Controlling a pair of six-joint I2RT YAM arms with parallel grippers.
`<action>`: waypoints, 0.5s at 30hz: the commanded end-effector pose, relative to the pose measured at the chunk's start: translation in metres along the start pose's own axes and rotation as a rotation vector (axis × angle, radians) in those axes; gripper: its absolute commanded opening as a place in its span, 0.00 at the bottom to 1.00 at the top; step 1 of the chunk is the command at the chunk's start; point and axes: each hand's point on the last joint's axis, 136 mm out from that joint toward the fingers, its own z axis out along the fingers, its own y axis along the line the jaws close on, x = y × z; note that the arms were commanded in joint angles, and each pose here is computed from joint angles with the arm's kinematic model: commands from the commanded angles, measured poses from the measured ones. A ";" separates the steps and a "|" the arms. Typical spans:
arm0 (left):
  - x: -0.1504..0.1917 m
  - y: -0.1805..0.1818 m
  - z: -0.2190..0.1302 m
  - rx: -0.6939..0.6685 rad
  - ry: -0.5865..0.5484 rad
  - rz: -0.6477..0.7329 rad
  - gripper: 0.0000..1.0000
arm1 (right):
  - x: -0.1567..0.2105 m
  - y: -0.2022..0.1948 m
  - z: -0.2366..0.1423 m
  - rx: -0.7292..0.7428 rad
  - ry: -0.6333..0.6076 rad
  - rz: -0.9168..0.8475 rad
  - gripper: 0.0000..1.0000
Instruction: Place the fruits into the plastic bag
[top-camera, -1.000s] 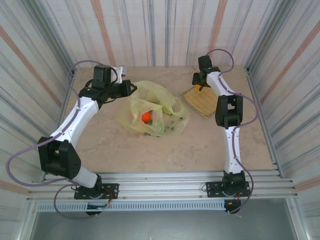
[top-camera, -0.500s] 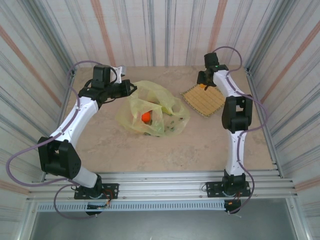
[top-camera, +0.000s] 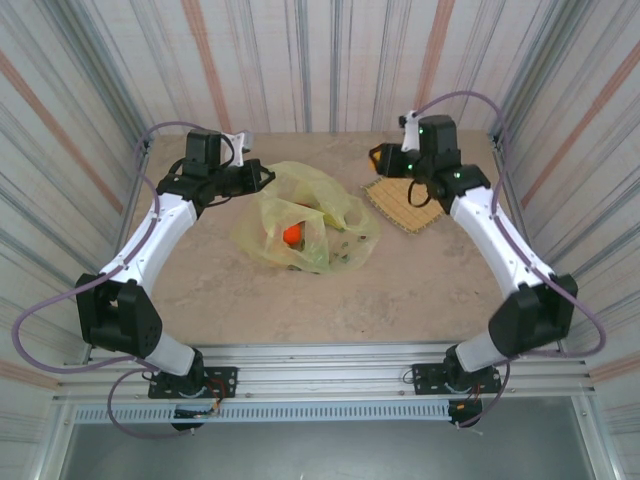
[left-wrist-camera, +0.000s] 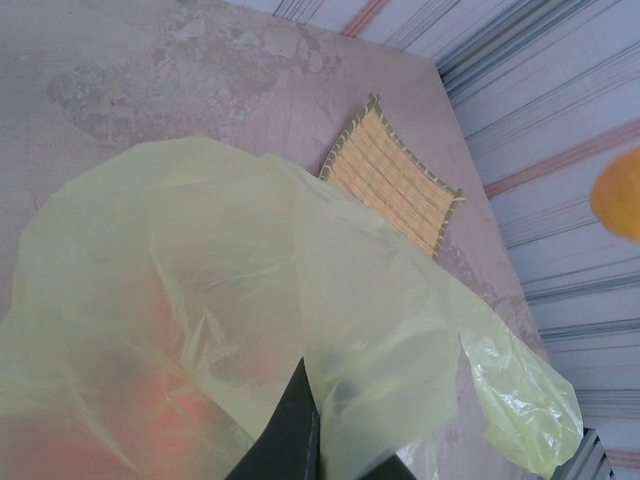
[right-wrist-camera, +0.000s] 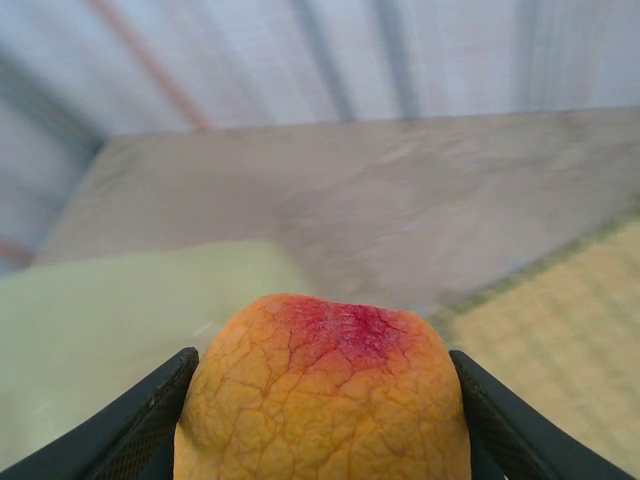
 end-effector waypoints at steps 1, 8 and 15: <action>-0.002 -0.003 -0.002 0.019 -0.009 -0.006 0.00 | 0.023 0.044 -0.024 -0.144 0.017 -0.059 0.59; 0.003 -0.015 0.002 0.050 0.010 0.015 0.00 | 0.100 0.090 -0.079 -0.295 0.124 -0.158 0.57; 0.019 -0.050 0.011 0.121 0.060 0.096 0.00 | 0.168 0.084 -0.091 -0.333 0.204 -0.215 0.57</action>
